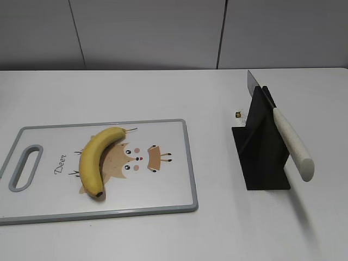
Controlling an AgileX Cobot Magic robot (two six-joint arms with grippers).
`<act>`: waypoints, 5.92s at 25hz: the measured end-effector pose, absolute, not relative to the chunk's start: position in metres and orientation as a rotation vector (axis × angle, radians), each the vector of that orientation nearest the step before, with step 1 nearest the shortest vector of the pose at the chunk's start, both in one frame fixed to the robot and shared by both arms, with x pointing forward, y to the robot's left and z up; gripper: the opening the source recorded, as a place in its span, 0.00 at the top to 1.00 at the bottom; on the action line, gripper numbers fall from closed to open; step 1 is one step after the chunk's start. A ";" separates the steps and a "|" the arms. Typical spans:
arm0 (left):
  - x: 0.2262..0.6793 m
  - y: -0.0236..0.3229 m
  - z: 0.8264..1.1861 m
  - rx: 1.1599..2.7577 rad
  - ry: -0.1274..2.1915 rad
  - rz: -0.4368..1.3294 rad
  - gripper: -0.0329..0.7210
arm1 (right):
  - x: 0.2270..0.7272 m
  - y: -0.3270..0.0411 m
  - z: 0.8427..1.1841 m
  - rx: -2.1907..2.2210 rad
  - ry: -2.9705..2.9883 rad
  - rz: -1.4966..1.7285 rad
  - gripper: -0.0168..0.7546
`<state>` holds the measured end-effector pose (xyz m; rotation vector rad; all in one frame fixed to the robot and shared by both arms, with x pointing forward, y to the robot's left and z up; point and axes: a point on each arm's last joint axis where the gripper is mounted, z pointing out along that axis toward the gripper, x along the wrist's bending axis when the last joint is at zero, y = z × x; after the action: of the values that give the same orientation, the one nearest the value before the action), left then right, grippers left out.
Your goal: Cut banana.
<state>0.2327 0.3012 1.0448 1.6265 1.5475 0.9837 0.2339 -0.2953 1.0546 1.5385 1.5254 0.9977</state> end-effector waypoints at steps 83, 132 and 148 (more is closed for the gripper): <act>0.233 0.299 1.045 1.636 1.526 0.964 0.18 | 0.516 -0.183 1.005 2.062 2.424 0.159 0.27; 0.233 0.298 1.045 1.633 1.522 0.952 0.18 | 0.488 -0.192 1.065 2.123 2.265 0.412 0.77; 0.250 0.295 1.068 1.716 1.414 0.989 0.23 | 0.488 -0.194 1.108 1.622 2.448 0.552 0.77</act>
<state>0.2495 0.2954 1.0679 1.7162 1.4137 0.9891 0.4879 -0.1935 1.1077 1.6216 2.4480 0.5525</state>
